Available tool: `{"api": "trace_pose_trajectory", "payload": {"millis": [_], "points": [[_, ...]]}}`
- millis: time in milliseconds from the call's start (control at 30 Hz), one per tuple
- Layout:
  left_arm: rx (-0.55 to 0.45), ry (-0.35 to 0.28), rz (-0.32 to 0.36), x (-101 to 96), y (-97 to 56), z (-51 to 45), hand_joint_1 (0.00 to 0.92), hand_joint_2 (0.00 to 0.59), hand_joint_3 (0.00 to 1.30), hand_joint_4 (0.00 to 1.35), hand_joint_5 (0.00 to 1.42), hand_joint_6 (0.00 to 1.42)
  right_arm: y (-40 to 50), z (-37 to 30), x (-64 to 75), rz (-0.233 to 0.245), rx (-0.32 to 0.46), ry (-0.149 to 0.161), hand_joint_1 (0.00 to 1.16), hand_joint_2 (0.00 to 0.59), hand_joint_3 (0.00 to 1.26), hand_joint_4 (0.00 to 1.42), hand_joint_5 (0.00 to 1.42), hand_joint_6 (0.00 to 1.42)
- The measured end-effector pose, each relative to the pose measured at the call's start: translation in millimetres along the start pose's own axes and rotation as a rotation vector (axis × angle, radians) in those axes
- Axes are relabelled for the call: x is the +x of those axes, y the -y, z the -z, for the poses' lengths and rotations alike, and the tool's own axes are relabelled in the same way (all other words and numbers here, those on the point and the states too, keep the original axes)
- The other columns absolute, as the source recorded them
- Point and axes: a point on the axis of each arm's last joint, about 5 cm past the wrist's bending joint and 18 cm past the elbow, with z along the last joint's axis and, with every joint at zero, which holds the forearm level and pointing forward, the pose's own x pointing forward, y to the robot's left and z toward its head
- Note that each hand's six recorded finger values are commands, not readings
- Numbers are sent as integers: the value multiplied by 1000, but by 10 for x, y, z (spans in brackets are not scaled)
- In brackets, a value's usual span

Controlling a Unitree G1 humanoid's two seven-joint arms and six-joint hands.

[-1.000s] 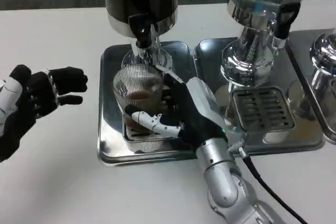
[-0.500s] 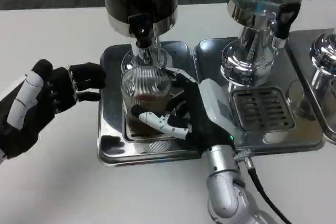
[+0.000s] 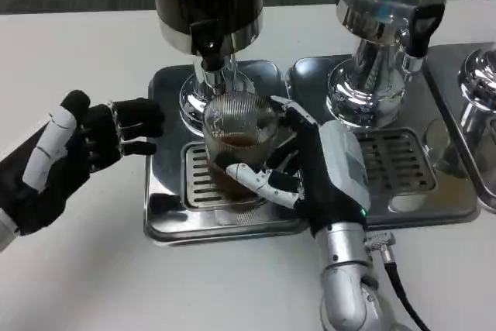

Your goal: Grasp the cup under the faucet to collect the drink, then remove the cup.

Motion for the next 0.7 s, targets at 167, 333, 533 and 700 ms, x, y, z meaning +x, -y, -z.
{"api": "trace_pose_trajectory", "payload": {"millis": [167, 333, 533, 700], "points": [[0, 6, 11, 32, 25, 13, 0, 153, 362, 266, 242, 309, 89, -11, -16, 44, 5, 20, 669, 232, 504, 699, 795, 915], [2, 17, 20, 73, 24, -4, 0, 154, 362, 259, 242, 310, 187, 4, -61, 80, -2, 10, 677, 242, 510, 699, 805, 933], [8, 28, 30, 96, 24, -18, 0, 154, 362, 255, 242, 305, 288, -8, -114, 102, -9, 1, 678, 243, 514, 699, 811, 936], [11, 33, 34, 98, 27, -18, 0, 154, 350, 250, 234, 298, 330, 25, -170, 79, -19, -19, 679, 243, 524, 709, 821, 942]]}}
